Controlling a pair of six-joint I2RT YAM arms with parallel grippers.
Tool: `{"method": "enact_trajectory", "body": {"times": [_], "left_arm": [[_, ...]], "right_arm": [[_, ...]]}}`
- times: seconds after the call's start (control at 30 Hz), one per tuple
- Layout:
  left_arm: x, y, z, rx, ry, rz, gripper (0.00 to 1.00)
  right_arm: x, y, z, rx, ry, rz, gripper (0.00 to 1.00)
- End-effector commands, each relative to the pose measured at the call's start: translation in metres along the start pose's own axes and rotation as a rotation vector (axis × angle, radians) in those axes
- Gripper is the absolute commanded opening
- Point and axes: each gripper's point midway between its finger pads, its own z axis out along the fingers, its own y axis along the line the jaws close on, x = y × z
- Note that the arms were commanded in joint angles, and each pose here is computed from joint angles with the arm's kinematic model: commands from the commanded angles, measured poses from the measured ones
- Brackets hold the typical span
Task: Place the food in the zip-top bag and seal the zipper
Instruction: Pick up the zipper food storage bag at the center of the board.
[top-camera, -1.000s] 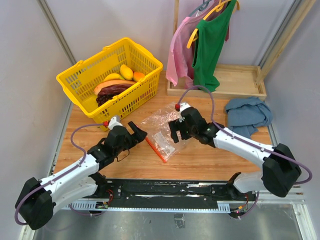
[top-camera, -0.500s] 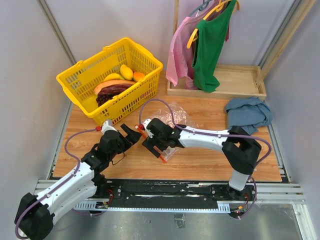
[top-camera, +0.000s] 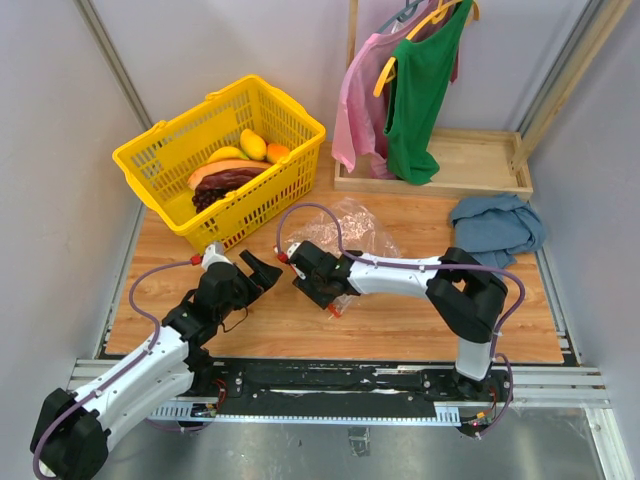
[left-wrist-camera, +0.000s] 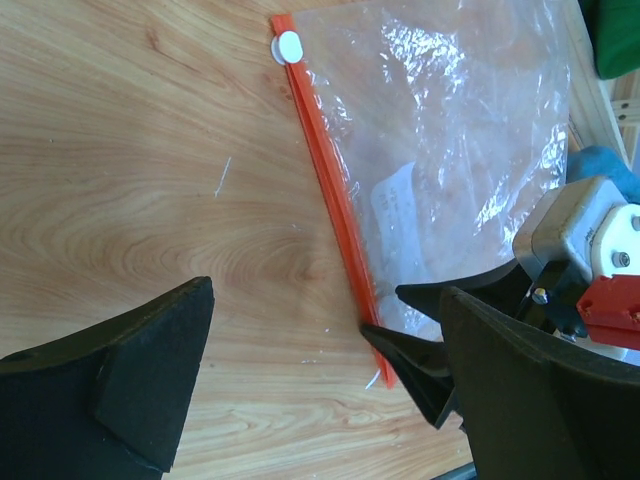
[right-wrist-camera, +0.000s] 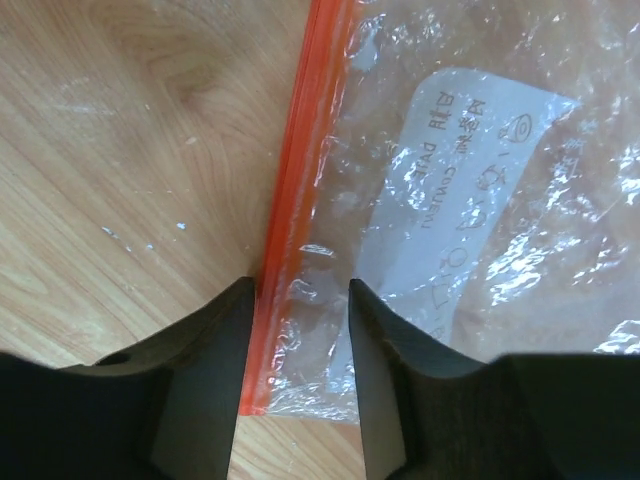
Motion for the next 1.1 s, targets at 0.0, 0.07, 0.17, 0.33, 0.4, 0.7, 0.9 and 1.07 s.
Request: {"method": "enact_trajectory", "body": {"times": [0.0,0.07,0.17,0.33,0.4,0.7,0.9,1.07], "left_arm": [[0.0,-0.006,0.0,0.03,0.004,-0.006,0.98],[0.001,-0.007,0.001,0.037,0.011,-0.005,0.98],[0.003,-0.009,0.002,0.045,0.023,-0.001,0.98],[0.005,-0.009,0.003,0.042,0.031,0.002,0.98],[0.006,-0.009,0.003,0.045,0.034,0.002,0.98],[0.003,-0.009,0.003,0.038,0.026,0.013,0.98],[-0.007,-0.011,0.0,0.029,-0.01,0.017,0.98],[-0.011,-0.01,-0.002,0.015,-0.029,0.031,0.98]], "right_arm": [[-0.001,-0.009,-0.009,0.064,-0.022,0.015,0.36],[-0.003,-0.015,-0.013,0.1,-0.04,0.032,0.27],[-0.007,-0.028,-0.021,0.174,-0.067,0.066,0.19],[-0.011,-0.046,-0.029,0.276,-0.093,0.083,0.17],[-0.008,-0.051,-0.026,0.306,-0.082,0.081,0.19],[-0.015,-0.029,-0.021,0.172,-0.102,0.036,0.57],[-0.011,-0.034,-0.003,0.218,-0.046,0.025,0.65],[-0.009,-0.036,0.012,0.192,-0.01,0.066,0.69]]}}
